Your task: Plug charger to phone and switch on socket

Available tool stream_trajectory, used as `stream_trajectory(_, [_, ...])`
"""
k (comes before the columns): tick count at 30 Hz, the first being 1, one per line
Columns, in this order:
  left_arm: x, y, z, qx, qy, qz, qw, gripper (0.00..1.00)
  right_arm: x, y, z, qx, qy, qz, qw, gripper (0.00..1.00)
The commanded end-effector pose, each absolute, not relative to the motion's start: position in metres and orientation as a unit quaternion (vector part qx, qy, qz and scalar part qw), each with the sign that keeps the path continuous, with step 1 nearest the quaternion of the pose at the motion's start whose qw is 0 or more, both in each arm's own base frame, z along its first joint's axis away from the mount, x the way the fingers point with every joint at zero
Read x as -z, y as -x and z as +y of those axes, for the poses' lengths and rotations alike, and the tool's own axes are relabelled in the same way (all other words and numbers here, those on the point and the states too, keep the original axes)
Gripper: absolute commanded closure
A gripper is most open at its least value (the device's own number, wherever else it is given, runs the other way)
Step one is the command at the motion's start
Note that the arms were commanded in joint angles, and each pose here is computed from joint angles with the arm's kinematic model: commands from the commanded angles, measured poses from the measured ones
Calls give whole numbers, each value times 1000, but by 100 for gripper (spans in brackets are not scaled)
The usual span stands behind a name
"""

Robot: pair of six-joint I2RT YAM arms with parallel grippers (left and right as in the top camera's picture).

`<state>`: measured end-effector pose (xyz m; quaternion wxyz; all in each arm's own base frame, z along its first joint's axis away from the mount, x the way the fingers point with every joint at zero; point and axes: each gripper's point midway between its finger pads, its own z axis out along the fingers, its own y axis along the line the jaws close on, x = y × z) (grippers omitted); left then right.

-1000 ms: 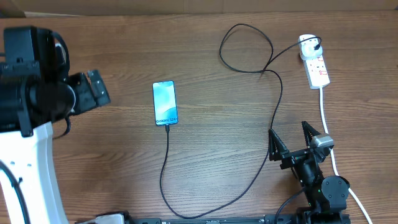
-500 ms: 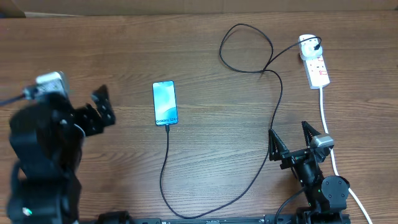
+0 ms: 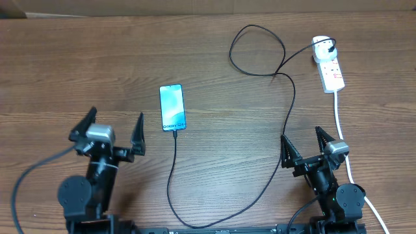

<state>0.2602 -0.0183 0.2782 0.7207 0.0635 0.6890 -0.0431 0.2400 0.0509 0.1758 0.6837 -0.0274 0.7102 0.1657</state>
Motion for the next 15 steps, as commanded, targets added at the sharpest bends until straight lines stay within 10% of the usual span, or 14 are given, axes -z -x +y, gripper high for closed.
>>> stream_trajectory(1, [-256, -255, -21, 15, -98, 682, 725, 0, -174, -240, 52, -168, 28, 708, 685, 0])
stream_trajectory(15, [-190, -247, -9, -63, -117, 681, 720, 0, -174, -240, 52, -168, 28, 708, 685, 0])
